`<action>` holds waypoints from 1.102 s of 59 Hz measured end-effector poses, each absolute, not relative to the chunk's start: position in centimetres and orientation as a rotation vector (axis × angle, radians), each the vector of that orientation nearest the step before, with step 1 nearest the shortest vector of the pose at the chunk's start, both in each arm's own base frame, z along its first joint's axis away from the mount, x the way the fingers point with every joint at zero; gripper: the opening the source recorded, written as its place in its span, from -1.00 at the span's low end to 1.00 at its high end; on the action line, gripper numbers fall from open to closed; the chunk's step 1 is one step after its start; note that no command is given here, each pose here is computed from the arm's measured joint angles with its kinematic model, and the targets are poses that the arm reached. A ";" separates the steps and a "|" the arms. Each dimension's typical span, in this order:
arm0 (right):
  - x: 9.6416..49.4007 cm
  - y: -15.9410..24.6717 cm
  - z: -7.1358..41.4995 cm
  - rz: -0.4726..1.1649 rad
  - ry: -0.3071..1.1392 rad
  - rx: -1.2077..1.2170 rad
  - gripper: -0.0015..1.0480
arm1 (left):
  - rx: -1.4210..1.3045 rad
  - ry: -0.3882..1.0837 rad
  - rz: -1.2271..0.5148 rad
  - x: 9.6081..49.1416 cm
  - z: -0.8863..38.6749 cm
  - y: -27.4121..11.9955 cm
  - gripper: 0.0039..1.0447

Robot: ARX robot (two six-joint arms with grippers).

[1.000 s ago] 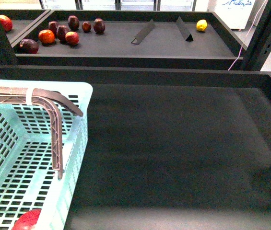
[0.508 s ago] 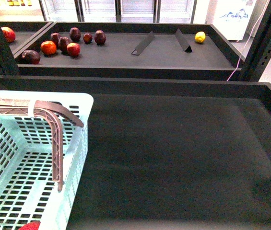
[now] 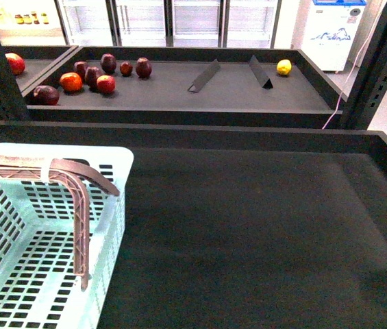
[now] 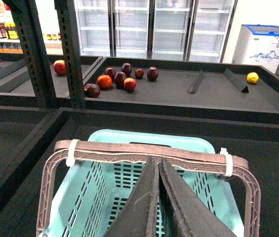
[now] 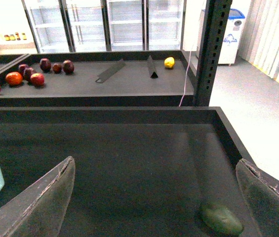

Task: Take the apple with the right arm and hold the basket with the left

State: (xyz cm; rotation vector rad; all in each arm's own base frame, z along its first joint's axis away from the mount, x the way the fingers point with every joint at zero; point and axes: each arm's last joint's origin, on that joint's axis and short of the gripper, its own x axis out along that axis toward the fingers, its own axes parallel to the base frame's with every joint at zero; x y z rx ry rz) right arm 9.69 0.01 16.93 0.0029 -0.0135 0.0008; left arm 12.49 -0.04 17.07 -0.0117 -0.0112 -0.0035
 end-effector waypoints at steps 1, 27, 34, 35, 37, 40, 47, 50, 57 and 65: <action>9.7 0.0 16.9 0.001 -0.014 0.003 0.83 | -0.012 -0.011 -0.003 12.5 17.1 0.0 -0.94; 9.7 0.0 16.9 0.001 -0.014 0.003 0.83 | -0.011 -0.015 -0.004 11.1 17.1 0.0 -0.94; 9.7 0.0 16.9 0.001 -0.014 0.003 0.83 | -0.011 -0.015 -0.004 10.9 17.1 0.0 -0.94; 9.7 0.0 16.9 0.001 -0.014 0.003 0.83 | -0.011 -0.015 -0.004 10.9 17.1 0.0 -0.94; 9.7 0.0 16.9 0.001 -0.014 0.003 0.83 | -0.011 -0.015 -0.004 10.9 17.1 0.0 -0.94; 9.7 0.0 16.9 0.001 -0.014 0.003 0.83 | -0.011 0.003 -0.003 10.5 16.9 0.0 -0.94; 9.7 0.0 16.9 0.001 -0.014 0.003 0.83 | -0.011 -0.007 -0.003 9.8 16.8 0.0 -0.94; 9.7 0.0 16.9 0.001 -0.014 0.003 0.83 | -0.011 -0.009 -0.003 9.7 16.8 0.0 -0.94; 9.7 0.0 16.9 0.001 -0.014 0.003 0.83 | -0.011 -0.010 -0.003 9.7 16.8 0.0 -0.94; 9.7 0.0 16.9 0.001 -0.014 0.003 0.83 | -0.011 -0.010 -0.003 9.7 16.8 0.0 -0.94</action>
